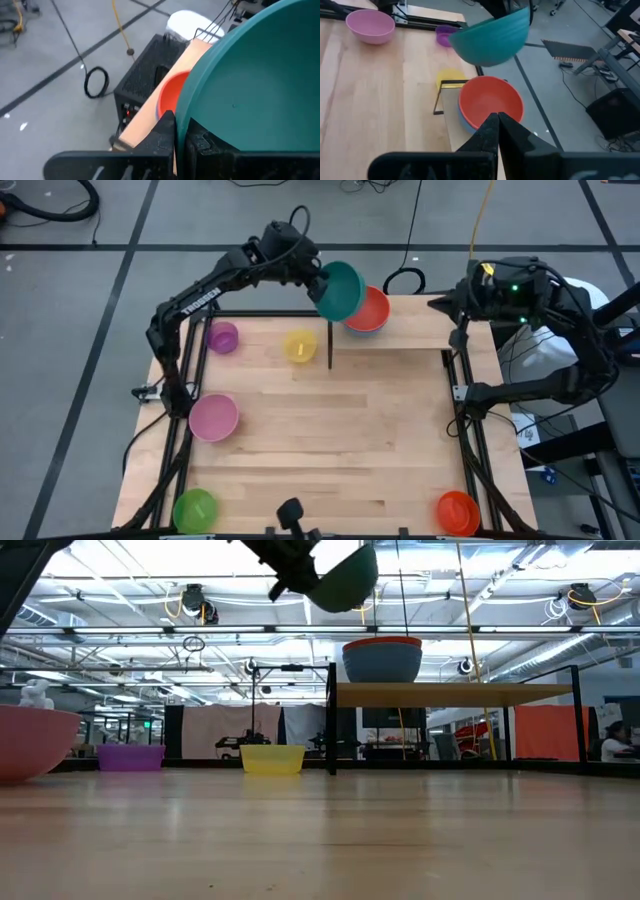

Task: Place and stack bowls onto a shelf
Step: Stack the dark blue bowl on the shelf

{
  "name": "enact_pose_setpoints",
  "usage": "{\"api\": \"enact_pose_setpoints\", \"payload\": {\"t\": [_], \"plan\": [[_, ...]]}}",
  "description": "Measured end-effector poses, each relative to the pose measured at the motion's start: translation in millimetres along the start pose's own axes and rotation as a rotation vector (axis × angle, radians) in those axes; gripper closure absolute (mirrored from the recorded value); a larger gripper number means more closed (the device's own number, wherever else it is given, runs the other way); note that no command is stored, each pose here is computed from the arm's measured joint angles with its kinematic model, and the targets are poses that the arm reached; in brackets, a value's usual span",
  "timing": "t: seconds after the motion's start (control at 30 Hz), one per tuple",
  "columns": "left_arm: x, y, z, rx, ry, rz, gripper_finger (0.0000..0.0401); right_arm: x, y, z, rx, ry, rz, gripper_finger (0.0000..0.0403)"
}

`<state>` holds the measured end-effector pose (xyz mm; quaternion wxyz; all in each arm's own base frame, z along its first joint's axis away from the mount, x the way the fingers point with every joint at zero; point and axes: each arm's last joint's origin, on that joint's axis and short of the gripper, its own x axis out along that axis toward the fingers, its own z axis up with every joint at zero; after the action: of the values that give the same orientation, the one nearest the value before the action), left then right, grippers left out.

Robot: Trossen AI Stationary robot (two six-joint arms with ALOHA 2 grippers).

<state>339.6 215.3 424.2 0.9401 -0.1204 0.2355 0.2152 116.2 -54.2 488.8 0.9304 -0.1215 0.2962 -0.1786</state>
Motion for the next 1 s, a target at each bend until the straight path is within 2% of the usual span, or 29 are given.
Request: {"api": "enact_pose_setpoints", "payload": {"t": [0.23,0.43,0.7,1.0], "plan": [[38,6,-11,-0.003,0.034,-0.022,0.0397,6,0,2,-0.007,0.011,0.005,0.0403],[56,9,-16,-0.003,0.044,-0.04,0.0397,9,0,2,-0.017,0.018,0.007,0.0403],[62,12,-20,0.0,0.064,-0.036,0.0397,9,0,2,-0.018,0.018,0.008,0.0403],[62,12,-19,0.022,0.057,-0.033,0.0341,9,0,2,-0.019,0.026,0.01,0.0403]]}}
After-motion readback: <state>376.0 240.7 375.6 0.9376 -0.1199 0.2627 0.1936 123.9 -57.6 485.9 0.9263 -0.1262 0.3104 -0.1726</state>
